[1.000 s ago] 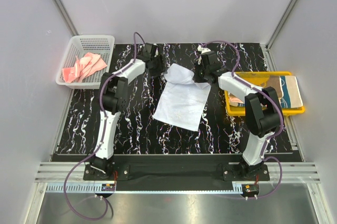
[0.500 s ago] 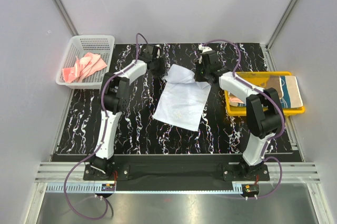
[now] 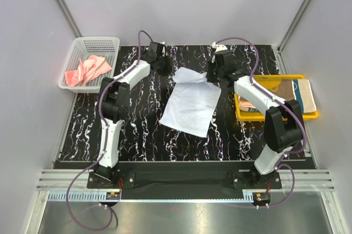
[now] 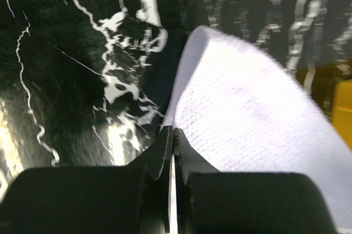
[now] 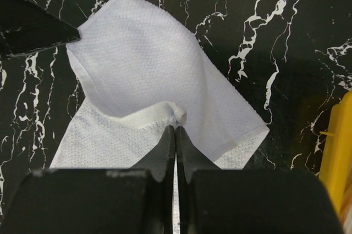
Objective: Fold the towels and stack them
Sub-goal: Fold the towel
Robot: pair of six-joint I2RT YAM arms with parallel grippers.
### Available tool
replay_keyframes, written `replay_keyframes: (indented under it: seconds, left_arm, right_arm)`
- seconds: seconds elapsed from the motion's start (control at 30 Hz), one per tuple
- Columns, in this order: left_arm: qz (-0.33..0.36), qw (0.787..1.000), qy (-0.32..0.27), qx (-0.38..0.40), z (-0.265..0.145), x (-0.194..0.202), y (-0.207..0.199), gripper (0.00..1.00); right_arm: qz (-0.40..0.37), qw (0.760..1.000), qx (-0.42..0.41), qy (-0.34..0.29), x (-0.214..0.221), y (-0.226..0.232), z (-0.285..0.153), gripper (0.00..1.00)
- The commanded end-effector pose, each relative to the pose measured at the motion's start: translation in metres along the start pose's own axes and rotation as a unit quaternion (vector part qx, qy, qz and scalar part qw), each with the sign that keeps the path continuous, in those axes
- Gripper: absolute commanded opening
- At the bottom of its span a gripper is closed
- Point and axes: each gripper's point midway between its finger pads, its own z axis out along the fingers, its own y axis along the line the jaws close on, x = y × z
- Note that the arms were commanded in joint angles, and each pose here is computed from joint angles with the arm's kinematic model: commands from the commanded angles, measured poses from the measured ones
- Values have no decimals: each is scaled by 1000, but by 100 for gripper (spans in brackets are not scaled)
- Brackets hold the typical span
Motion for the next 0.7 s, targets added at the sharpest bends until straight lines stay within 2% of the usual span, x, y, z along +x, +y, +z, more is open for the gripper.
replay_keyframes:
  seconds: [0.0, 0.27, 0.4, 0.67]
  left_arm:
    - [9, 996, -60, 60, -58, -41, -49, 0]
    - [-5, 996, -60, 71, -87, -29, -56, 0]
    - [-11, 995, -66, 71, -98, -19, -52, 0]
    - [-14, 997, -48, 59, -107, 28, -37, 0]
  right_arm:
    - [-8, 999, 9, -48, -33, -2, -30, 0]
    - [1, 999, 10, -45, -23, -4, -47, 0]
    - [11, 999, 8, -32, -6, -7, -49, 0]
    - [47, 999, -20, -16, 25, -1, -60, 0]
